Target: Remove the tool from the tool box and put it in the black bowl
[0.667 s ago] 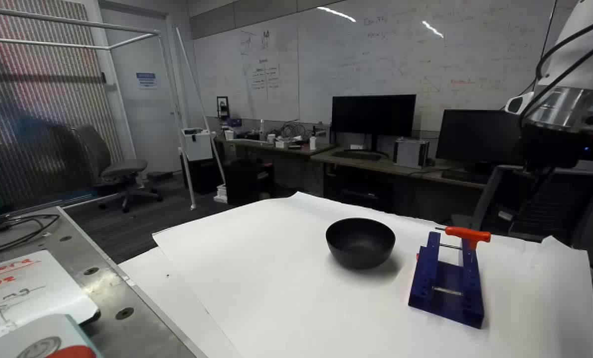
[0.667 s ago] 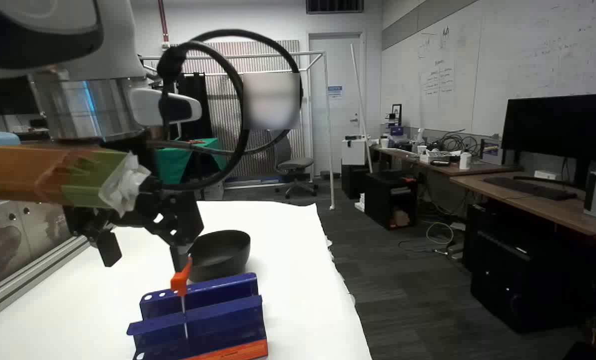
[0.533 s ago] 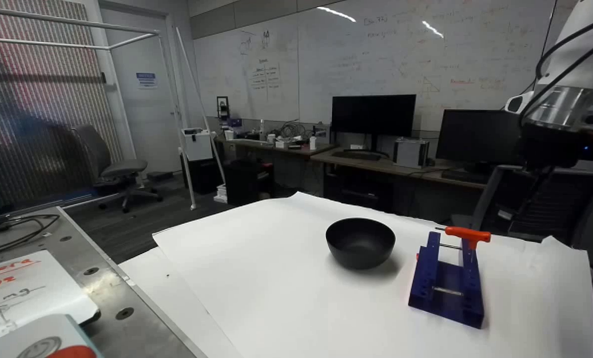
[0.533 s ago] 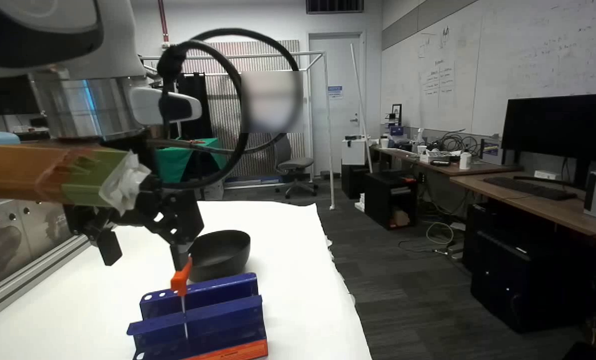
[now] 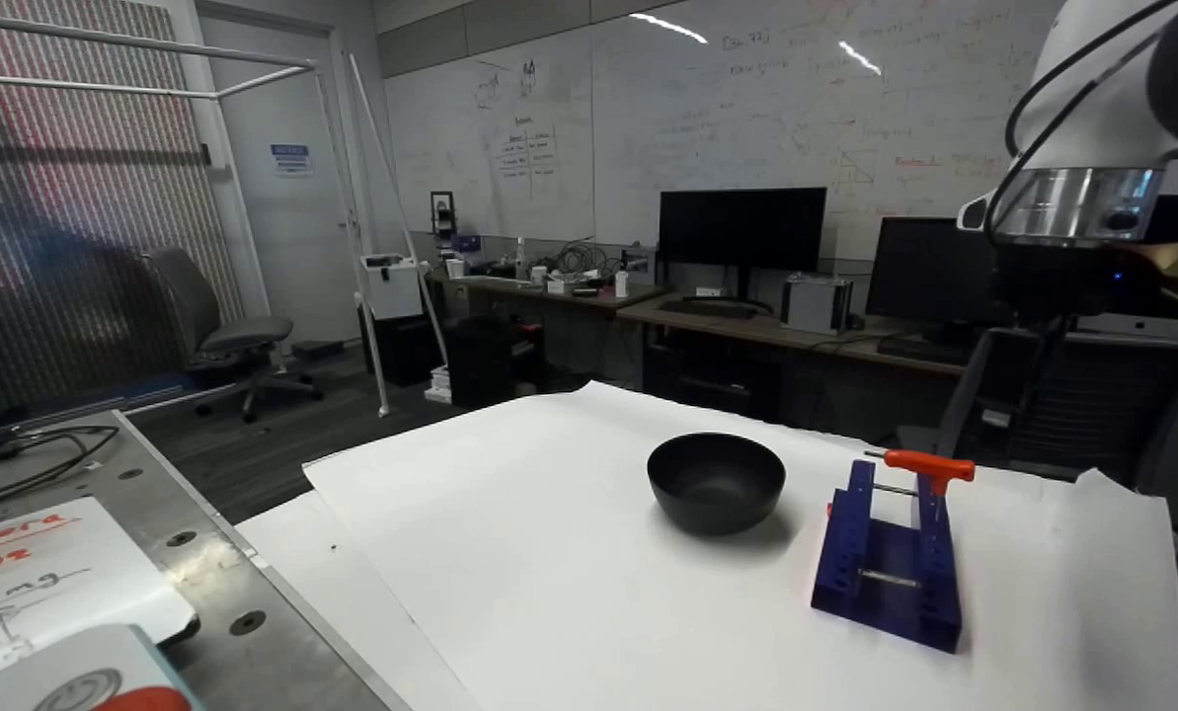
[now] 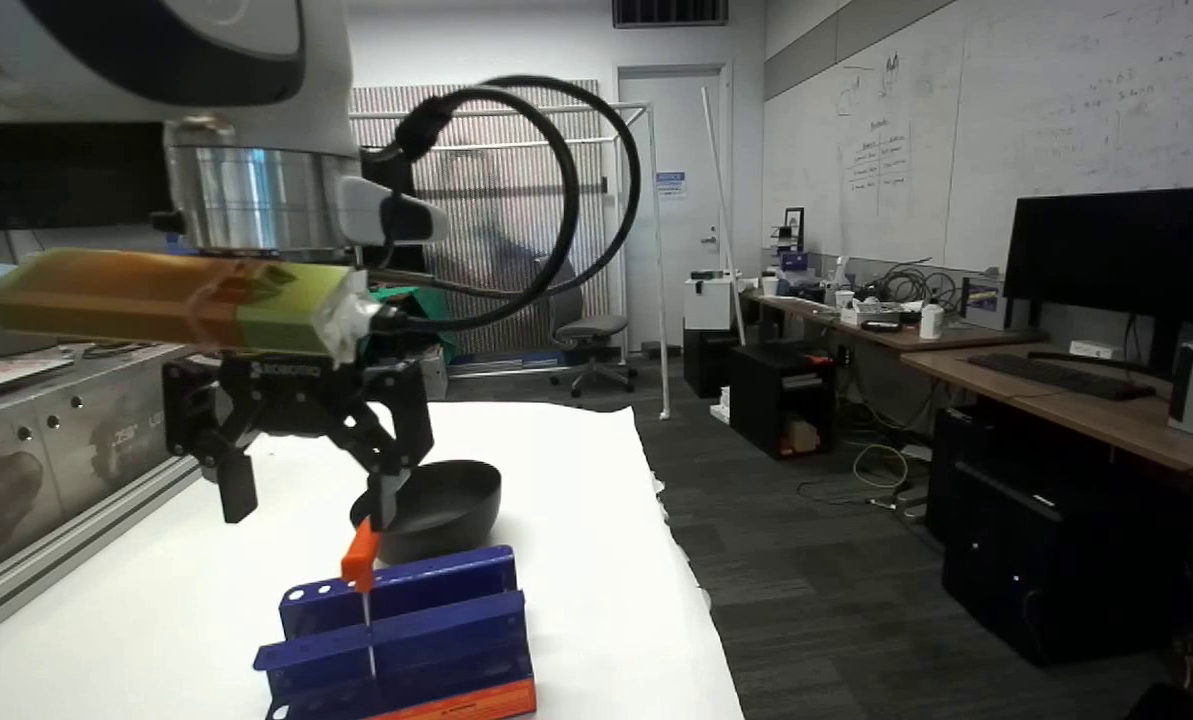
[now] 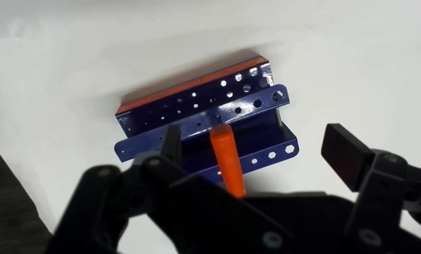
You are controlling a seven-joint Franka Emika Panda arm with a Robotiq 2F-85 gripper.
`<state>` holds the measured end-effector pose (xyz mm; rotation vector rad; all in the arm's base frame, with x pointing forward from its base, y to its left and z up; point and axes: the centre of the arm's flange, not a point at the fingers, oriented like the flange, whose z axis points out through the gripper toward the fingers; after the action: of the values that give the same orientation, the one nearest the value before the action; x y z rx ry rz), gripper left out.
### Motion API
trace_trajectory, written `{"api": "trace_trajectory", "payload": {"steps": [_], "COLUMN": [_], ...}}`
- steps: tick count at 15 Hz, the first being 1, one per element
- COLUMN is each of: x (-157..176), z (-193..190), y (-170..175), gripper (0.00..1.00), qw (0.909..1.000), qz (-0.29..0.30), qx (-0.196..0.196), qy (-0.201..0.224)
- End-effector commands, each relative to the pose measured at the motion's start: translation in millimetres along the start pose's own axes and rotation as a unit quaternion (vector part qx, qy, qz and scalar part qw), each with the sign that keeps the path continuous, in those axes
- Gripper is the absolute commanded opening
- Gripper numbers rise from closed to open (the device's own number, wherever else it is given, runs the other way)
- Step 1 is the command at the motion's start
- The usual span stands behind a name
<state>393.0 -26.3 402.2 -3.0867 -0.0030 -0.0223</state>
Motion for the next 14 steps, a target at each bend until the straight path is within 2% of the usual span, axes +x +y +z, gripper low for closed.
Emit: {"api": "trace_trajectory", "payload": {"steps": [1, 5, 10, 11, 13, 14], "x": [48, 68, 76, 77, 77, 75], "z": [-1, 17, 40, 43, 46, 46], "y": [16, 31, 40, 41, 42, 42], "gripper": [1.0, 1.0, 1.0, 0.79, 0.68, 0.58], "qw": [0.9984, 0.9969, 0.9969, 0.997, 0.9969, 0.9967], "qz": [-0.019, -0.037, -0.043, -0.043, -0.044, -0.045], "qx": [0.034, 0.046, 0.042, 0.04, 0.037, 0.035], "qy": [-0.04, -0.052, -0.051, -0.05, -0.054, -0.057]}}
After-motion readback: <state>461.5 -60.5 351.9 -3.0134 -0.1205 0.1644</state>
